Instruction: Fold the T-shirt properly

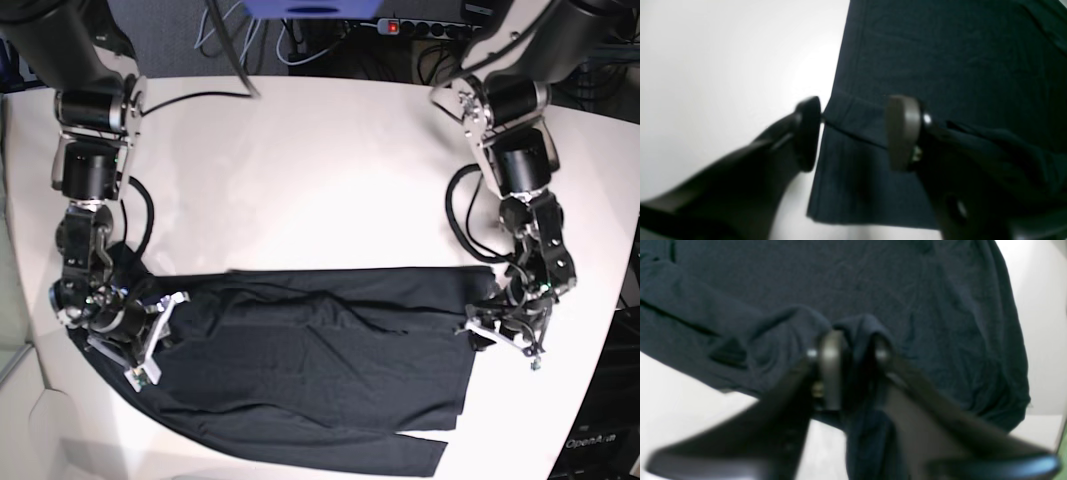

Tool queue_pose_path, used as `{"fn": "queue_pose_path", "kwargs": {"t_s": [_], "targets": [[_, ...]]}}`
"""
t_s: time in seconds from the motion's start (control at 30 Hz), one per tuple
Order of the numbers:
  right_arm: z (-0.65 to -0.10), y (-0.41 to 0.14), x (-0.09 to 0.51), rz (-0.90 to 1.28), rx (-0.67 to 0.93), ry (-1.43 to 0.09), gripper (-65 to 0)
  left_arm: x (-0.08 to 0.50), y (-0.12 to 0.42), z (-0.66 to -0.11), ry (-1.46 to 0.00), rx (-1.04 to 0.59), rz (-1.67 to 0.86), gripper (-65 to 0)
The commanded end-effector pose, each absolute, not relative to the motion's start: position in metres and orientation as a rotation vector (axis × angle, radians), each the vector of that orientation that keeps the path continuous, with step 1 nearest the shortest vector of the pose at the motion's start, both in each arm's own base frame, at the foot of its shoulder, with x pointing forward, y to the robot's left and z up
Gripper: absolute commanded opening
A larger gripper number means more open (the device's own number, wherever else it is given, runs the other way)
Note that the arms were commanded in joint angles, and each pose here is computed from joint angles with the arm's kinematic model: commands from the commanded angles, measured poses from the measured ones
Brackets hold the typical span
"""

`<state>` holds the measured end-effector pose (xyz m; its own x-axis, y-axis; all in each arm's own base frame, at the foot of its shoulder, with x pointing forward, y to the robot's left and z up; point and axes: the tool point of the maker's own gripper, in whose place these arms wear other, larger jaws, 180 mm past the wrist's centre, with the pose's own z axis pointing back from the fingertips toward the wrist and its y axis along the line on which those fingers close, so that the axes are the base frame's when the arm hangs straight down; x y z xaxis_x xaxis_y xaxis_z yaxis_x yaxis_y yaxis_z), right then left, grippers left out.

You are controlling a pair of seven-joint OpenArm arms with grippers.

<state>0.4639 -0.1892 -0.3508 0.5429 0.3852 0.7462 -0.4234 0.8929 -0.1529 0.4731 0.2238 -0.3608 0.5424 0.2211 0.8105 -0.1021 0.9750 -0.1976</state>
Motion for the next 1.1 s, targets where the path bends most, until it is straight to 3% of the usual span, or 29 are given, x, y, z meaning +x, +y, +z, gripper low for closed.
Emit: {"fn": "queue_pose_path", "kwargs": {"t_s": [0.0, 0.17, 0.5, 0.6, 0.77, 0.87, 1.07], "targets": [[-0.327, -0.195, 0.478, 0.474, 0.031, -0.939, -38.5, 0.488, 0.228, -0.334, -1.06, -0.129, 0.185, -31.0], [-0.331, -0.198, 0.475, 0.471, 0.028, -0.929, -23.6, 0.484, 0.228, -0.339, -1.045, -0.129, 0.185, -31.1], [-0.343, -0.234, 0.458, 0.363, 0.013, -0.918, -23.2, 0.475, 0.199, -0.359, -0.999, -0.142, 0.101, -31.4], [-0.351, -0.245, 0.449, 0.317, 0.016, -0.911, -30.4, 0.473, 0.193, -0.362, -0.991, -0.145, 0.081, -39.2], [-0.361, -0.248, 0.44, 0.306, 0.019, -0.891, -52.3, 0.474, 0.189, -0.365, -0.981, -0.144, 0.072, -65.0], [-0.366, -0.247, 0.436, 0.31, 0.021, -0.877, -64.6, 0.474, 0.189, -0.366, -0.979, -0.142, 0.073, -65.0], [-0.378, -0.243, 0.426, 0.31, 0.032, -0.848, -65.0, 0.471, 0.186, -0.382, -0.954, -0.156, 0.081, -65.0]]}}
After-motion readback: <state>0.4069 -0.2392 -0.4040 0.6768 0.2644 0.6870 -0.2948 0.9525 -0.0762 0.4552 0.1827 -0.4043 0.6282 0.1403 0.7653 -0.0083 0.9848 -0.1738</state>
